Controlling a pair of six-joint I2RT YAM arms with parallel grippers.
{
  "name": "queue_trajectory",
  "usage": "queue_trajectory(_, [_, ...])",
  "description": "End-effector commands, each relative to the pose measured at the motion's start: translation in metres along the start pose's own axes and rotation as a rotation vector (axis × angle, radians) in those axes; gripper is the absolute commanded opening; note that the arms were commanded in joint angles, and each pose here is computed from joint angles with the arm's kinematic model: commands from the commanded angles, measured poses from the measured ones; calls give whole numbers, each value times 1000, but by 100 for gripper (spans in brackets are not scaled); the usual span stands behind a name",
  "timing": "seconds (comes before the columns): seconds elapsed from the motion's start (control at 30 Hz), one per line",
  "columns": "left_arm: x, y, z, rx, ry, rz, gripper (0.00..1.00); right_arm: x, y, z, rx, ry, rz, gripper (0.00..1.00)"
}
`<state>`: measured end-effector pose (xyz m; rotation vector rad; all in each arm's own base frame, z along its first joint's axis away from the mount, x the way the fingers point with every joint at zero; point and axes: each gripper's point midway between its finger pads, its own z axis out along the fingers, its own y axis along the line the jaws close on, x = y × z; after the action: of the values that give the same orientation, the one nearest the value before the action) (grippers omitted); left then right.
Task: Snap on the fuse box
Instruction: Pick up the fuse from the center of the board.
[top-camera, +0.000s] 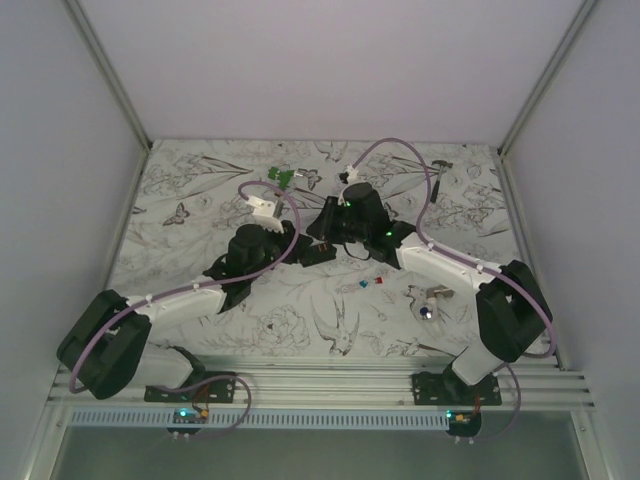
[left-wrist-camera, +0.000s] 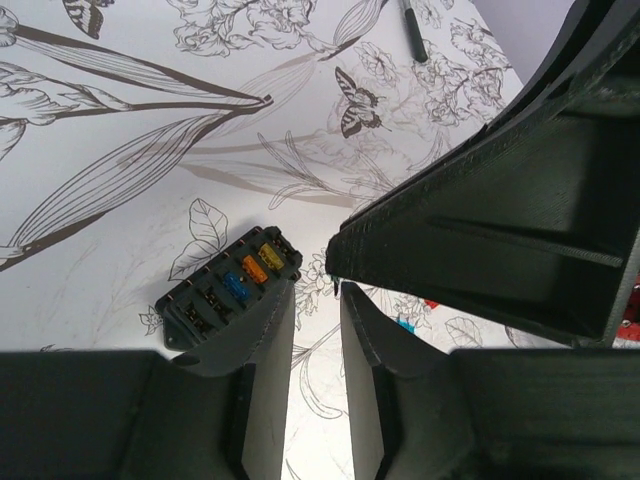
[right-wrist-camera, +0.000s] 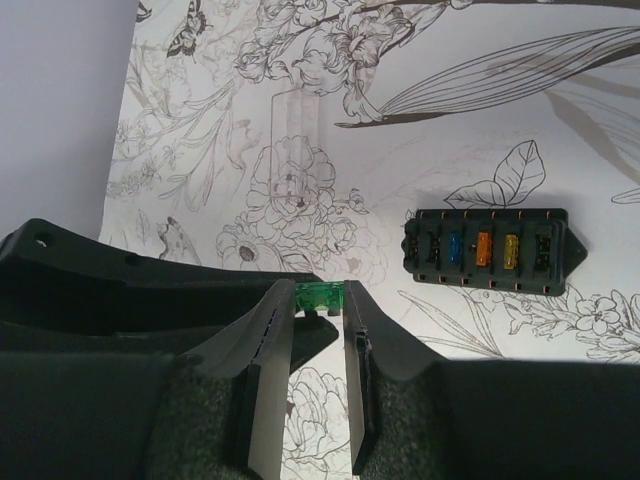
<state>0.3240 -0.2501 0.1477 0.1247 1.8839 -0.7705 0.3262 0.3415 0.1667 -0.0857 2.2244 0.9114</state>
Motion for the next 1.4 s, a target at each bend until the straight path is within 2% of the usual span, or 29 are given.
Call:
queue_trajectory(0.0, [-23, -11, 4, 29, -89, -4, 27, -13, 11, -5, -42, -43, 40, 29])
queue_trajectory(0.27, [-24, -14, 6, 37, -93, -23, 25, -12, 15, -5, -68, -37, 55, 29])
queue_trajectory(0.67, [-27, -14, 6, 33, -106, -35, 1, 3, 14, -4, -100, -2, 86, 28])
queue_trajectory(0.87, [-24, -15, 6, 45, -95, -4, 0, 6, 14, -3, -117, -5, 88, 29])
queue_trajectory(1.03, [-19, -20, 5, 94, -64, 67, 0, -9, 17, -16, -149, -48, 18, 42])
queue_trajectory(1.17, [-14, -21, 2, 126, -34, 106, 0, -26, 13, -32, -193, -90, -53, 48])
queue_trajectory(1.27, [-12, -19, -2, 167, 5, 131, 0, -41, 13, -52, -280, -143, -181, 56])
queue_trajectory(1.37, [-11, -28, -9, 266, 50, 136, 0, -52, 13, -73, -365, -174, -362, 60])
